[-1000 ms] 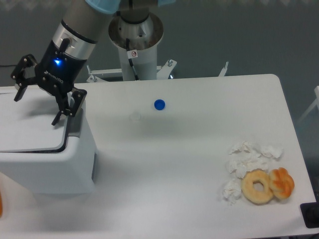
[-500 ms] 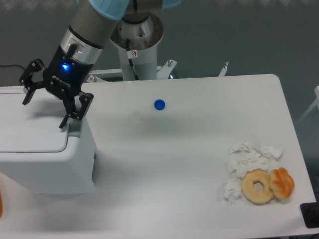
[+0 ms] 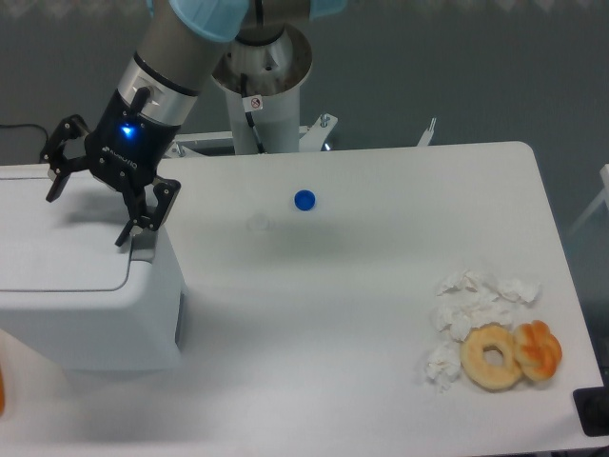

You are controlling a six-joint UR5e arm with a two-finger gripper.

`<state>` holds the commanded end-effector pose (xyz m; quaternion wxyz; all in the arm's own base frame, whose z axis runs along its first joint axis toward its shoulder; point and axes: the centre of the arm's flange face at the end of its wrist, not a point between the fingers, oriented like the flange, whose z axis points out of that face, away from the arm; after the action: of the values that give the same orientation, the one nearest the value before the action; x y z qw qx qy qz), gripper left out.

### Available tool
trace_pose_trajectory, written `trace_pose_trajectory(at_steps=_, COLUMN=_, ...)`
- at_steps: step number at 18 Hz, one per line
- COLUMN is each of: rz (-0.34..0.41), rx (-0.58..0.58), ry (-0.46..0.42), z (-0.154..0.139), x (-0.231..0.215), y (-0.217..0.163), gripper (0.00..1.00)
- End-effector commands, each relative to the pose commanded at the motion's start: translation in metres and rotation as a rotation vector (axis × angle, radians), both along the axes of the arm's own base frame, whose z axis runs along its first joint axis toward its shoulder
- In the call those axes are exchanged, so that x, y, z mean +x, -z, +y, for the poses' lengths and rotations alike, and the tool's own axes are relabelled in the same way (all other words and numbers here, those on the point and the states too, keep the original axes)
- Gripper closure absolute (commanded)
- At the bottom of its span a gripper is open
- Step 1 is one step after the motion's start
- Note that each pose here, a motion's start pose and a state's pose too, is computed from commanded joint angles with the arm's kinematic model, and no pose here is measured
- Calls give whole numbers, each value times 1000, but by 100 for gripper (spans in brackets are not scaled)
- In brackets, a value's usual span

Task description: Close the trash can

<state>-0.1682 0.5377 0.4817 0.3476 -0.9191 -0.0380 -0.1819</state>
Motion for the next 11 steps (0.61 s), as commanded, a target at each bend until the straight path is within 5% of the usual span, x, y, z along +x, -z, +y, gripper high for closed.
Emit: trace_pose_trajectory(at_steps=11, rz=-2, rx=6, ry=1, z=-1, x=0, y=-2, gripper=0)
